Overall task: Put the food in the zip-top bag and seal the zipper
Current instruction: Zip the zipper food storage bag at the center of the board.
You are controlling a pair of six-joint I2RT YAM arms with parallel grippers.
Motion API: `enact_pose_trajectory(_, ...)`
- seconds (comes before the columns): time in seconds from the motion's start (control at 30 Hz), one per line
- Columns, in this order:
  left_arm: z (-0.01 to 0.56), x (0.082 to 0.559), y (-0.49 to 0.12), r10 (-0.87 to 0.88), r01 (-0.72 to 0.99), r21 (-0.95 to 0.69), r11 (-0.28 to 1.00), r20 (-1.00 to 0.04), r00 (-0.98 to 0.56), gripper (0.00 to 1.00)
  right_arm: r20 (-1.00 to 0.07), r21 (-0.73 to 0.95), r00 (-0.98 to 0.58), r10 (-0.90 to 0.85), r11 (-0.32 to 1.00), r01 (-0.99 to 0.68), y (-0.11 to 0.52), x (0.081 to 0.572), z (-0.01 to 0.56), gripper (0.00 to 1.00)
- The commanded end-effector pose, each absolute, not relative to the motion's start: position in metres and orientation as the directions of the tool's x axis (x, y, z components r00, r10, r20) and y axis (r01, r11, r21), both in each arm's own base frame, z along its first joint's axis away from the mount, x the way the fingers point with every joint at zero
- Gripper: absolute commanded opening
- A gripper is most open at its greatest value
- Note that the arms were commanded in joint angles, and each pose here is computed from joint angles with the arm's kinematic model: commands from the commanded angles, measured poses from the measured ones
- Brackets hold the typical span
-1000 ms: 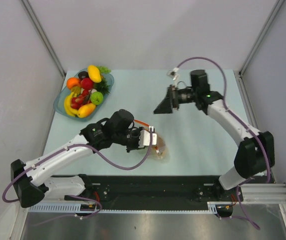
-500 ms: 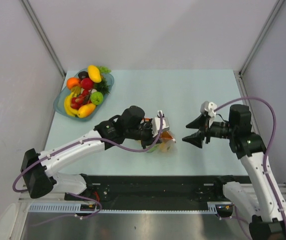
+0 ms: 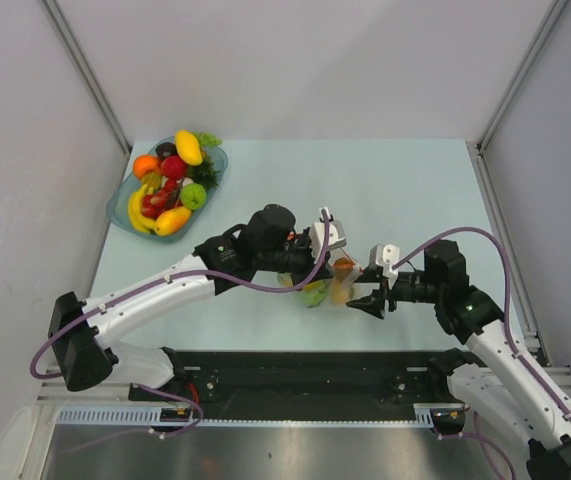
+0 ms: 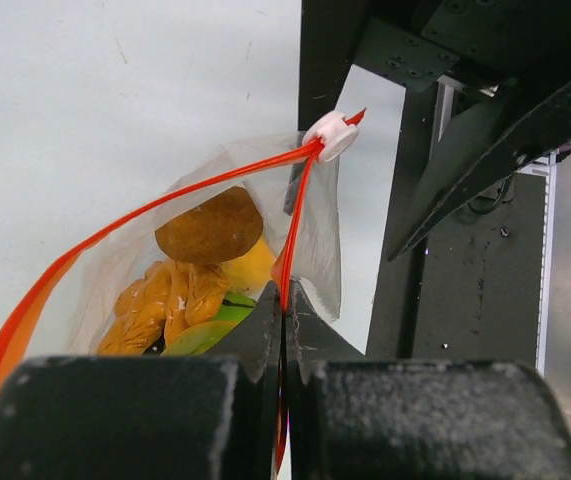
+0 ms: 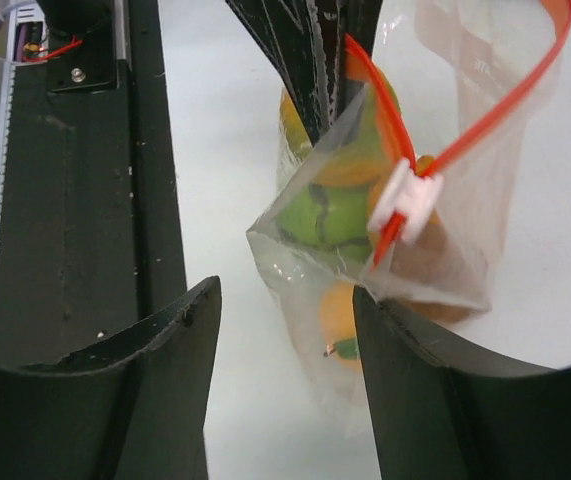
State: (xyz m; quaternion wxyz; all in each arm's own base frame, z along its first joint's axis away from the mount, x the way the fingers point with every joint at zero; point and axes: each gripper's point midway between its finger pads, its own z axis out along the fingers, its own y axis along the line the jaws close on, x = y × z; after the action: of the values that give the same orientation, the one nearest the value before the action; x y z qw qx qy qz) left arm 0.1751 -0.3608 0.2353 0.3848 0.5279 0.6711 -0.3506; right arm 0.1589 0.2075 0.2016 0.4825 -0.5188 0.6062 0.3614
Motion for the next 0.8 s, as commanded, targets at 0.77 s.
enact_pose_trajectory(0.77, 0.256, 0.178, -0.372, 0.381, 0.982, -0.075, 0.172, -0.914, -0.137, 0.00, -0.981, -0.134, 0.075, -0.181, 0.341, -0.930, 0.204, 0.196, 0.259, 0.74)
